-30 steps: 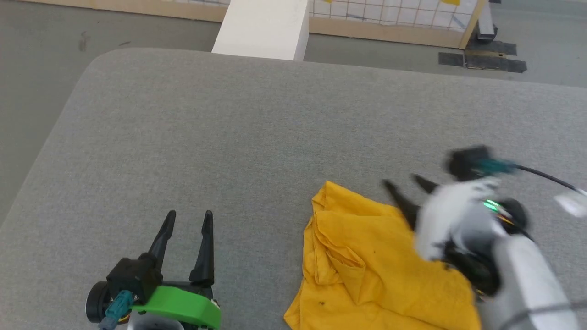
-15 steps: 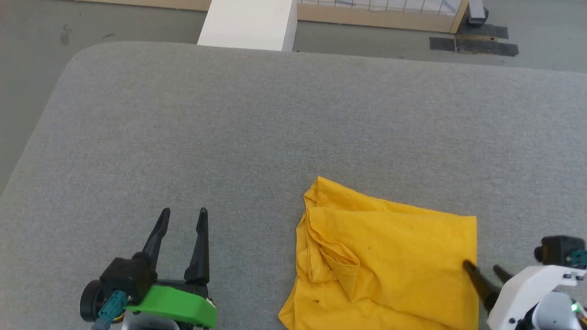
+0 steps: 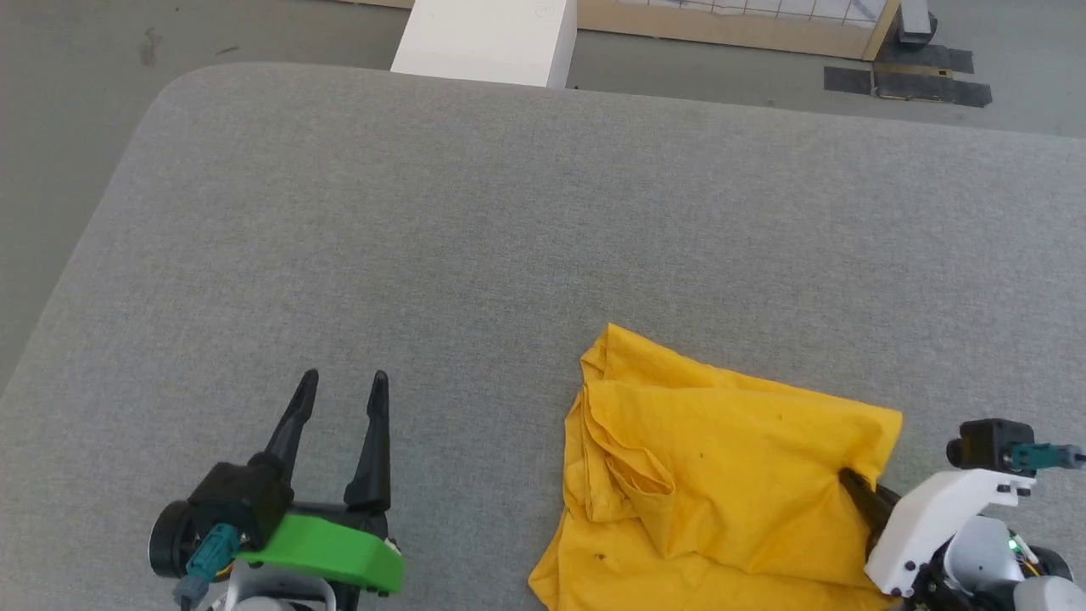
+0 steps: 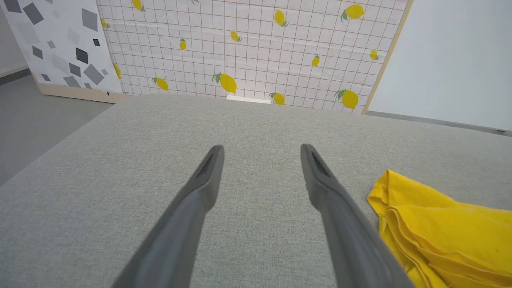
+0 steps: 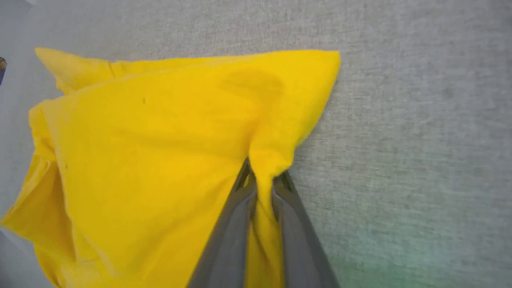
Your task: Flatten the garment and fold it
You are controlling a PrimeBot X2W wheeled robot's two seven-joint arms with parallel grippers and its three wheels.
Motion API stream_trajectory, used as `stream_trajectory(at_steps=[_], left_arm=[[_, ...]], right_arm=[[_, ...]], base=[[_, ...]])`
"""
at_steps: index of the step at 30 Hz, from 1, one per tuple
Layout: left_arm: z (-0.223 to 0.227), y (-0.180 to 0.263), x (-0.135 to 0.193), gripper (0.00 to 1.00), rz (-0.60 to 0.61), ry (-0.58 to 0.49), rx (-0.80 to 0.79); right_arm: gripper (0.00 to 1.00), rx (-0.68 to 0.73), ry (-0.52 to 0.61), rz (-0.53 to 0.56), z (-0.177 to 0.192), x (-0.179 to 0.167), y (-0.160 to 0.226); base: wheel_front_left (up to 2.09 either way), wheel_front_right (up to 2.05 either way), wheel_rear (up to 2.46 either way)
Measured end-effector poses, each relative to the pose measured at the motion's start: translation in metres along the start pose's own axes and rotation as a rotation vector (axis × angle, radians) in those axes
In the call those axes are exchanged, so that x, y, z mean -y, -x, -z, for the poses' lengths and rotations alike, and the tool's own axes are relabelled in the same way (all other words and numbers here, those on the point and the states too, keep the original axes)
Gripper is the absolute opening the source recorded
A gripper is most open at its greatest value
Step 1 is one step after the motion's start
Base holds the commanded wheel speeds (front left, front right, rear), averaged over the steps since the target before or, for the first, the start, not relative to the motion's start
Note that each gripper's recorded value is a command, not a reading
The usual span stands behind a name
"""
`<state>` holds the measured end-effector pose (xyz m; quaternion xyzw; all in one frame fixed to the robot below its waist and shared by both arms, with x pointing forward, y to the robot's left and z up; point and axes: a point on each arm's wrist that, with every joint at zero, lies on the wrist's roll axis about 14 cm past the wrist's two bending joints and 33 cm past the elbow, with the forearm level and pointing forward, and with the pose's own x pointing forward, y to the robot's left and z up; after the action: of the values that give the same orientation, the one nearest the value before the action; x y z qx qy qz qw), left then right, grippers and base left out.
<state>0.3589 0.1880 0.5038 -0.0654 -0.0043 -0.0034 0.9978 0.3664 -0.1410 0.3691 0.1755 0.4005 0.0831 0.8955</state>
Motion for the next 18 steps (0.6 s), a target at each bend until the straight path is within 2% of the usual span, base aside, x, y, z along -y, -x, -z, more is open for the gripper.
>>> stream_trajectory(at_steps=[7,12,18], left_arm=[[-0.004,-0.01,0.012,1.0,0.042,0.004,0.016],[-0.002,-0.02,0.029,1.0,0.096,0.005,0.013],[-0.002,-0.034,0.049,1.0,0.161,0.008,0.013]], right_arm=[[0.0,0.06,0.032,0.043,-0.018,0.007,0.004],[0.0,0.137,0.106,0.112,-0.057,0.02,0.016],[0.0,0.206,0.209,0.232,-0.107,0.057,0.04]], base=[[0.0,0.0,0.0],[0.0,0.0,0.0],[0.0,0.0,0.0]])
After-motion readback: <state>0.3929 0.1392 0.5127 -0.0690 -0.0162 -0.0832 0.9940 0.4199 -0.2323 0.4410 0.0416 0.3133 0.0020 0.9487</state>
